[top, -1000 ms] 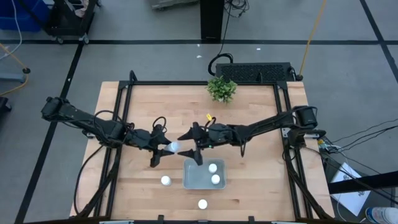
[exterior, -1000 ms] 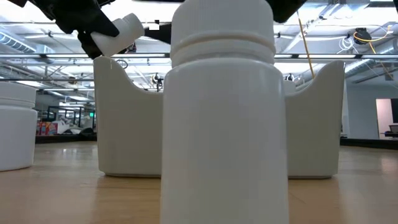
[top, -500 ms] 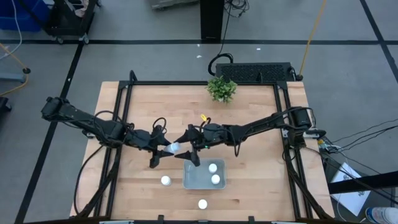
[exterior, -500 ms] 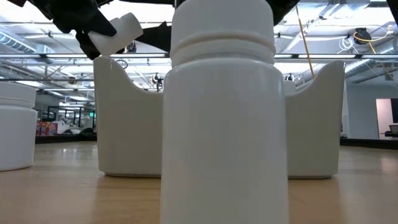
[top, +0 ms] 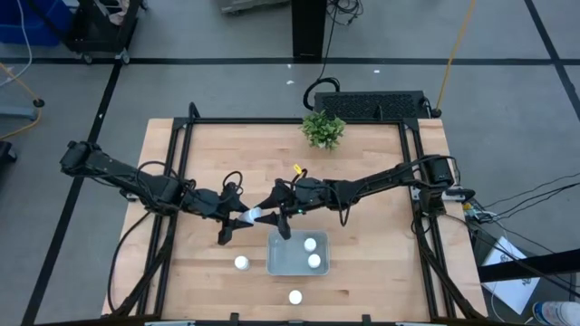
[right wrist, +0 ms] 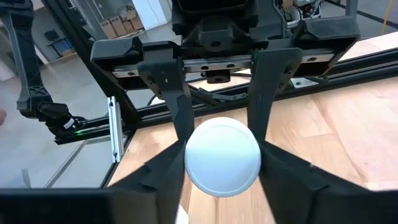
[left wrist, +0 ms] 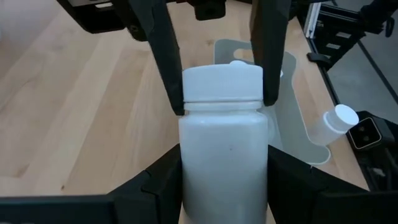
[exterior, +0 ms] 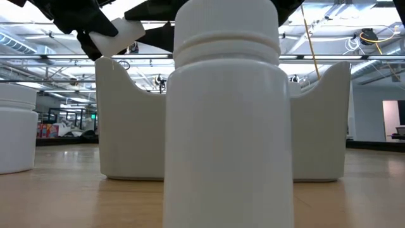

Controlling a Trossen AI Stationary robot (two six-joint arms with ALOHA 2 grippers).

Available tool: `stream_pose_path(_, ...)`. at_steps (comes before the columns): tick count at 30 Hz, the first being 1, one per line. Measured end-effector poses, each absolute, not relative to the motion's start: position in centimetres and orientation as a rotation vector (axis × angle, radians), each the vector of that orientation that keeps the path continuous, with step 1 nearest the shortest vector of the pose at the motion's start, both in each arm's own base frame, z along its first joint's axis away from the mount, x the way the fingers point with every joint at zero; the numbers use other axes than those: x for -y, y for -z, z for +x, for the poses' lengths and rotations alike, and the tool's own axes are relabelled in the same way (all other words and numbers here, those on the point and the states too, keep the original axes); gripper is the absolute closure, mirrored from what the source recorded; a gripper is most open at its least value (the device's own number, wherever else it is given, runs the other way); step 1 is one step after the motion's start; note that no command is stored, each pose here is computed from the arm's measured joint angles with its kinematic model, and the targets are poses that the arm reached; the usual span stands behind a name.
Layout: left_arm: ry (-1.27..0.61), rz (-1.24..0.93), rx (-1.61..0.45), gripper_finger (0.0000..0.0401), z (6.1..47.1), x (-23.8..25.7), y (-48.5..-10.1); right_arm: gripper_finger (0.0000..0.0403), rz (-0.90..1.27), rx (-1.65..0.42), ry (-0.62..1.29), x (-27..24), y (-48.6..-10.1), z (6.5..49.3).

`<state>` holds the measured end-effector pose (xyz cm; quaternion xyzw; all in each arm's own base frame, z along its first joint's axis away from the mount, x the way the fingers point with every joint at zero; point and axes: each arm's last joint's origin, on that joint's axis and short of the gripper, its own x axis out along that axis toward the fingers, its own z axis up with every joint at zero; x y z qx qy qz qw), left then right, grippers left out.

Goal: Pick and place pill bottles into a basket
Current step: Put the white pill bottle into the gray bin

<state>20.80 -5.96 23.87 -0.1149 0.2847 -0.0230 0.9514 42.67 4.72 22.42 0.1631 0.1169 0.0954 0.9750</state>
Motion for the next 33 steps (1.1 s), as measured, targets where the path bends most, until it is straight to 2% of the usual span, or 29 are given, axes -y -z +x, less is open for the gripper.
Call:
stream_pose_path(2,0.047,-0.234,-0.577,0.021,20.8,6.0,-23.9,0.0252,0.325,-0.239,-0.19,-4.7,-22.4,42.7)
stream_pose_path(3,0.047,-0.233,-0.576,0.021,20.8,6.0,-23.9,0.0253,0.322,-0.239,-0.19,-4.7,-22.4,42.7)
stream_pose_path(10,0.05,-0.239,-0.561,0.0205,20.9,6.0,-24.0,0.0254,0.315,-0.269,-0.187,-4.8,-23.0,42.2)
stream_pose_path(16,0.037,-0.212,-0.556,0.0171,20.6,6.8,-24.0,0.0254,0.293,-0.376,-0.154,-5.5,-24.8,40.2)
stream_pose_path(25,-0.107,-0.168,-0.517,0.0128,20.1,7.4,-24.0,0.0254,0.326,-0.538,-0.128,-7.8,-26.8,36.9)
stream_pose_path(33,-0.168,-0.158,-0.489,0.0119,19.9,7.8,-24.0,0.0254,0.275,-0.736,-0.055,-11.1,-27.4,36.2)
